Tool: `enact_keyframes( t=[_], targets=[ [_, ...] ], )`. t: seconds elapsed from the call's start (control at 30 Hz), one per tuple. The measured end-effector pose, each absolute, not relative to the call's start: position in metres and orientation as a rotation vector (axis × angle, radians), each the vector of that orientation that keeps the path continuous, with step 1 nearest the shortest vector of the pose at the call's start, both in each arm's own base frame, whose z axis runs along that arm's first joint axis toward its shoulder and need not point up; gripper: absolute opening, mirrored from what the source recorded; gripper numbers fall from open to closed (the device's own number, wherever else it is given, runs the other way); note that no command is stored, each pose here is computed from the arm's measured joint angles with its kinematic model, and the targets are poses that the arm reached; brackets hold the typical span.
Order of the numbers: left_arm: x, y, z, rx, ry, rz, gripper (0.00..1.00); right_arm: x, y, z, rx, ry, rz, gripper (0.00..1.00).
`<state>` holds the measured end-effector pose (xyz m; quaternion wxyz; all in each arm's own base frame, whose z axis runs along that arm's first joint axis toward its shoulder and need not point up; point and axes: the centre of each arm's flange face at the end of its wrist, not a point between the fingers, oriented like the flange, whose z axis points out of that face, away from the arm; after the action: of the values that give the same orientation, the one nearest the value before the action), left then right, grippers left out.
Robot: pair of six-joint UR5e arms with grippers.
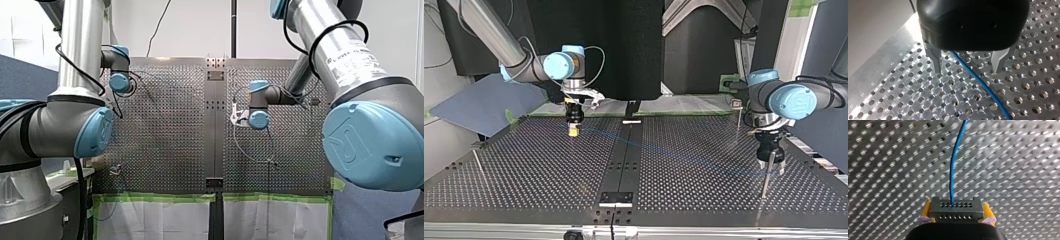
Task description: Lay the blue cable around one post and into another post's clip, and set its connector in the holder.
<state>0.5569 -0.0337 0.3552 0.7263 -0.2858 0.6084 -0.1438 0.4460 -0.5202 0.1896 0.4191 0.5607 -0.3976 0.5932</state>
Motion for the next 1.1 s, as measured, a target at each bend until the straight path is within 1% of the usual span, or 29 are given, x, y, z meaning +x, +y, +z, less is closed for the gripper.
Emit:
enact_keyframes(
  t=[0.43, 0.67, 0.87, 1.1],
  targets=[
    [0.557, -0.034, 0.355, -0.630, 1.341, -0.315, 1.00, 0.410, -0.509, 0.089, 1.440, -1.102, 1.377, 0.00],
    [0.557, -0.034, 0.355, -0.630, 1.341, -0.315, 1.00, 0.384, -0.497, 0.035, 1.454, -1.159, 1.298, 0.00],
    [0.557, -0.034, 0.355, -0.629, 1.341, -0.316, 1.00, 0.364, -0.486, 0.012, 1.434, -1.192, 1.251, 0.00],
    [0.557, -0.035, 0.355, -0.629, 1.341, -0.316, 1.00, 0.344, -0.476, -0.001, 1.410, -1.215, 1.233, 0.00]
  ],
)
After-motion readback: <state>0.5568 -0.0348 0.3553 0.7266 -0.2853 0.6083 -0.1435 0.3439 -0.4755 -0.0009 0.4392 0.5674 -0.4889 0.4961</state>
